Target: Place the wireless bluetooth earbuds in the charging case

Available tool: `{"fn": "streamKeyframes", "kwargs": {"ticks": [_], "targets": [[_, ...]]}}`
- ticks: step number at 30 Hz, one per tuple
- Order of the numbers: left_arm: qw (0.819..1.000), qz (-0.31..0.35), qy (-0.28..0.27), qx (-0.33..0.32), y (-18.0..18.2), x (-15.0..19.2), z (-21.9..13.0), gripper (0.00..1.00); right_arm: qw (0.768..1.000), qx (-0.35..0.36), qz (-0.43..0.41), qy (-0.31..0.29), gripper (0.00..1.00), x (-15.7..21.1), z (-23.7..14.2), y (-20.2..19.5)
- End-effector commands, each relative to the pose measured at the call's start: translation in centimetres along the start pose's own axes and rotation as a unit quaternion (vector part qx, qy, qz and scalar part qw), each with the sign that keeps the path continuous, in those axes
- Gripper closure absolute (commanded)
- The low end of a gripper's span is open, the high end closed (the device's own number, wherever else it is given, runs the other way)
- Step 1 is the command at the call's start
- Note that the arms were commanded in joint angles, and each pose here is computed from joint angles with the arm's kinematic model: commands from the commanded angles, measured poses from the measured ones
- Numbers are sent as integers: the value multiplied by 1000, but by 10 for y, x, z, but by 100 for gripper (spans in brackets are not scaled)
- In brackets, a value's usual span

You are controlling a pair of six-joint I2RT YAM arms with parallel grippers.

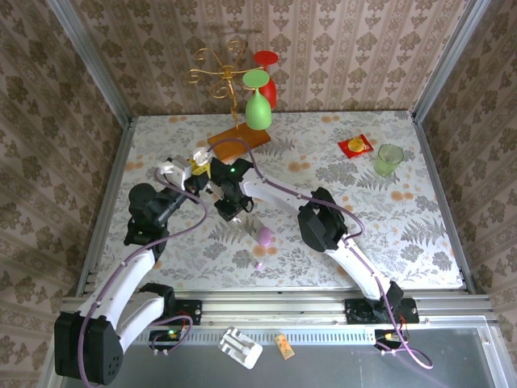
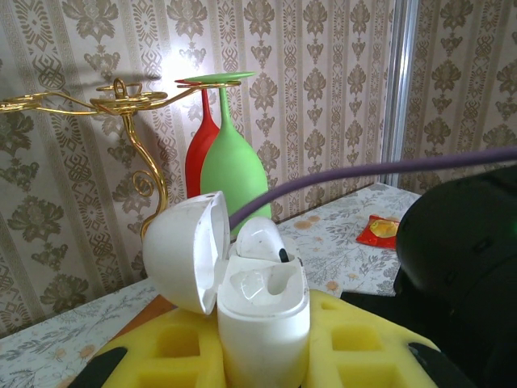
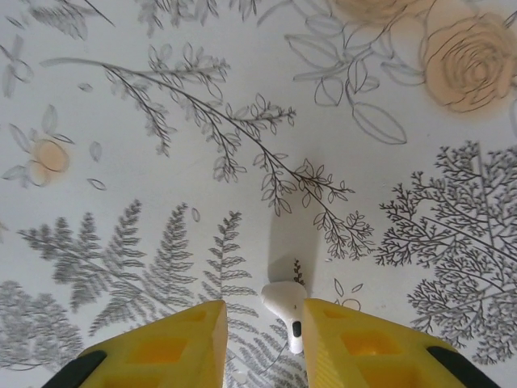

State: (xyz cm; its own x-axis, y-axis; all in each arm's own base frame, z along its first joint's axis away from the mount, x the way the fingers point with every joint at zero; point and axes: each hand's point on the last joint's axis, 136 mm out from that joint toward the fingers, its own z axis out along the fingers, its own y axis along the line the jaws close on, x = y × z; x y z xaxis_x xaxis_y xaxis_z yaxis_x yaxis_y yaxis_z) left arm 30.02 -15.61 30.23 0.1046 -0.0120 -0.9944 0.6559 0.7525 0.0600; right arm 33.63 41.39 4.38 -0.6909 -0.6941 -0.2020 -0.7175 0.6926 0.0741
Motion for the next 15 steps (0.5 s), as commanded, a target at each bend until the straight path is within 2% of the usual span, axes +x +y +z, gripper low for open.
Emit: {"fn": "streamKeyframes", "kwargs": {"ticks": [1,6,15], "targets": [[1000,4,-20,7,0,-14,1,99,999,9,-14,33,70,12,11,-6],[1000,4,-20,10,-1,-13,1,99,999,16,-17,43,71,17,18,-9],[1000,3,-17,9,0,-10,1,99,998,26,-21,55,81,25,21,-13]]}}
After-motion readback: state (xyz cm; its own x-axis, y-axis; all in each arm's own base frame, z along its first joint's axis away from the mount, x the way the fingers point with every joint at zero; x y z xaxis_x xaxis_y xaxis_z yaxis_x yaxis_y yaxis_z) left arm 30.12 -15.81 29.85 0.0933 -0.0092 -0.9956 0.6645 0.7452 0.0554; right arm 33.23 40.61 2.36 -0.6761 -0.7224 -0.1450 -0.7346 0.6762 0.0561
